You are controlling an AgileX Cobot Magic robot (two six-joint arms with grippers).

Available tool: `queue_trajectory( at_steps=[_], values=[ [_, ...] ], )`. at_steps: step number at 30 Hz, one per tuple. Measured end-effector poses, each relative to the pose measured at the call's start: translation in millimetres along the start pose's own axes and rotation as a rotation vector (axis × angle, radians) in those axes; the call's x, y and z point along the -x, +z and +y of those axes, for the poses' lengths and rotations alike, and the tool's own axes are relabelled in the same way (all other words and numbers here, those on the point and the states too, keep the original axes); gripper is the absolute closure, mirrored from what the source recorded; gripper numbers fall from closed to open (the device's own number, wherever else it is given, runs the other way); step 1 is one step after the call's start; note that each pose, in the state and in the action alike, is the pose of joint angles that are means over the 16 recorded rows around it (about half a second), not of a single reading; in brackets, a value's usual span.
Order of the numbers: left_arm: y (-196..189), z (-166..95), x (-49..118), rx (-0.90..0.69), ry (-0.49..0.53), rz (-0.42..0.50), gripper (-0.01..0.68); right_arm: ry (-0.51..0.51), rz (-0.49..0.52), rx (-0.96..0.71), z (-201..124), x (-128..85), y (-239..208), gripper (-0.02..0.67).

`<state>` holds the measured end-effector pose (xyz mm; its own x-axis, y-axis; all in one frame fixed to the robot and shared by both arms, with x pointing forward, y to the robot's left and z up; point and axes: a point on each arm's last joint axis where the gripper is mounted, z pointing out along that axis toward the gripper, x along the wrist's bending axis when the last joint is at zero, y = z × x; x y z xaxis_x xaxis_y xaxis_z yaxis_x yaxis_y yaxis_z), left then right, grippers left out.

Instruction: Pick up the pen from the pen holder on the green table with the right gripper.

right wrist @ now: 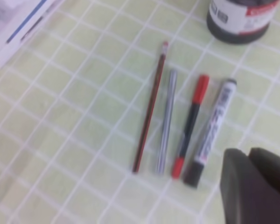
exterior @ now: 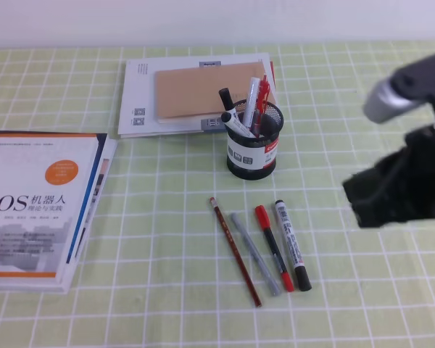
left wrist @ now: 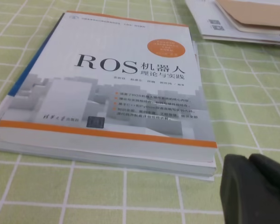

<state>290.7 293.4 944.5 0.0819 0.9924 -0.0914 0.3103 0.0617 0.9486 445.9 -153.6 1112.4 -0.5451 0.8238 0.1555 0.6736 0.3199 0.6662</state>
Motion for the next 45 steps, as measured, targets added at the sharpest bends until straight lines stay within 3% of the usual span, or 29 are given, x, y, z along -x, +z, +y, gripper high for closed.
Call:
queue_trajectory(
  at_steps=[8,19,25,32,39,45],
  values=[
    [0.0,0.0,0.0,0.000,0.000,0.000,0.680,-0.007,0.002,-0.040,-38.3,-0.2,-24.2,0.661],
    [0.0,0.0,0.0,0.000,0.000,0.000,0.680,-0.021,-0.054,-0.045,-58.0,9.9,-27.6,0.661],
    [0.0,0.0,0.0,0.000,0.000,0.000,0.680,0.031,-0.158,0.097,-86.5,33.0,-32.7,0.661],
    [0.0,0.0,0.0,0.000,0.000,0.000,0.680,0.137,-0.342,0.362,-152.2,58.7,-39.3,0.661],
    [0.0,0.0,0.0,0.000,0.000,0.000,0.680,0.189,-0.493,0.600,-213.4,64.1,-35.8,0.661],
    [0.0,0.0,0.0,0.000,0.000,0.000,0.680,0.189,-0.534,0.692,-239.3,61.4,-30.9,0.661]
  ],
)
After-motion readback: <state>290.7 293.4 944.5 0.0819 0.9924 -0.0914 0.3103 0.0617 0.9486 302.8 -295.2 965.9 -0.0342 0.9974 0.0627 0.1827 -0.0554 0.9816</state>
